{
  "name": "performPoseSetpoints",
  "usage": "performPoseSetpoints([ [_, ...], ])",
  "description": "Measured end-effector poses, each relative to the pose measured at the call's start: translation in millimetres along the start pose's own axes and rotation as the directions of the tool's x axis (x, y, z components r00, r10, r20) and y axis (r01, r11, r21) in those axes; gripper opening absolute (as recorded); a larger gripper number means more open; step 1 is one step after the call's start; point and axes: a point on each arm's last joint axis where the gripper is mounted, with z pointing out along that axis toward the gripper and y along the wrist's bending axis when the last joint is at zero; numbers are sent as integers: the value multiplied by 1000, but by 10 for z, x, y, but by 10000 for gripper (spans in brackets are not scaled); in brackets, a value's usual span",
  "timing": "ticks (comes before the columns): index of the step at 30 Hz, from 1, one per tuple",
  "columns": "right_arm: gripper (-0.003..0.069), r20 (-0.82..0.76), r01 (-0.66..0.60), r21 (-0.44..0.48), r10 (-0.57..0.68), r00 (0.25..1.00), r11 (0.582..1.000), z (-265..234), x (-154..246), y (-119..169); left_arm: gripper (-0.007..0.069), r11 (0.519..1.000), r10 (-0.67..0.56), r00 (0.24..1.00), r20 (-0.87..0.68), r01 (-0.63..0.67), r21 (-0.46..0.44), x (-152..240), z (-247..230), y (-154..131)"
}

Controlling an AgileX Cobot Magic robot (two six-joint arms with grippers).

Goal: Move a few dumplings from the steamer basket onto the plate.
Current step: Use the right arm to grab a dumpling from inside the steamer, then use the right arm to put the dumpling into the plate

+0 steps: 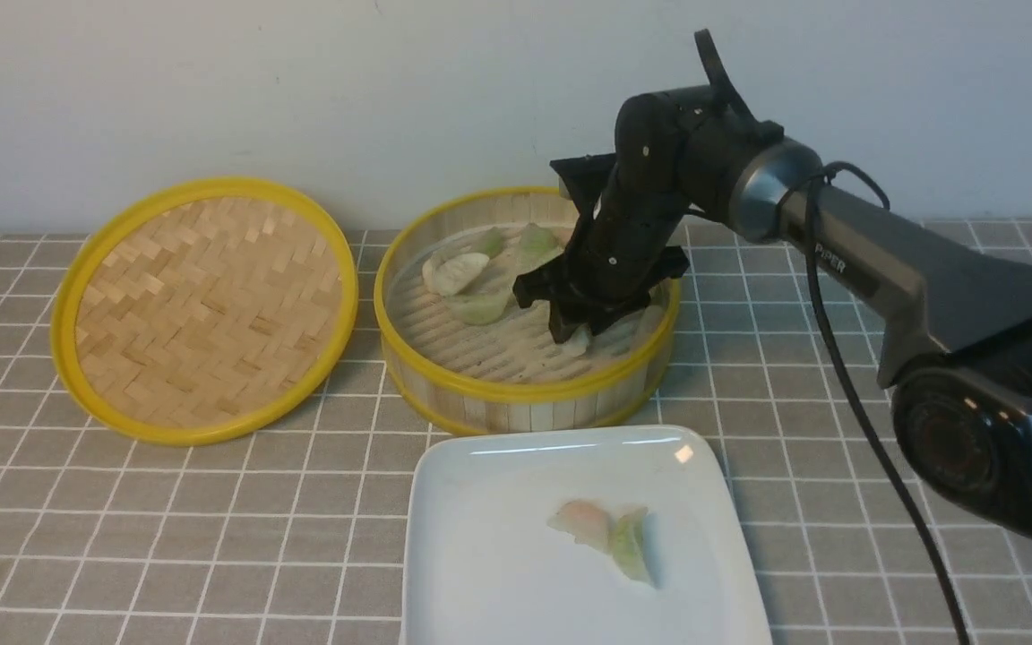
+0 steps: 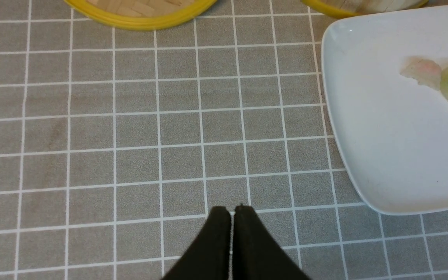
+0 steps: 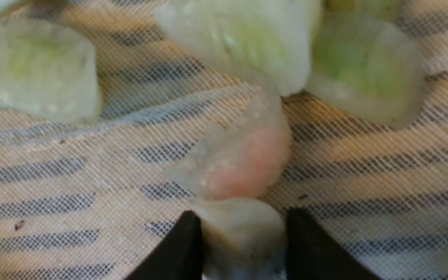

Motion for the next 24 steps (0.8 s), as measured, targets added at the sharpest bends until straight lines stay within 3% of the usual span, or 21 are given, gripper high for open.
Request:
performPoseSetpoints([
  [5, 238, -12, 8, -10, -8, 1000, 1000, -236, 37, 36, -5, 1000, -4, 1000, 0, 4, 8, 0, 0, -7],
  [11, 238, 129, 46, -40, -41, 991, 998, -1207, 48, 176, -5, 1000, -5, 1000, 0, 5, 8, 0, 0, -7],
  [18, 238, 119, 120, -57, -113, 987, 991, -1923, 640, 374, -5, 1000, -5, 1000, 0, 5, 8, 0, 0, -7],
  [24, 238, -43, 181, -83, -184, 982, 980, -1763, 1229, 563, -5, 1000, -5, 1000, 16, 5, 7, -14, 0, -6],
])
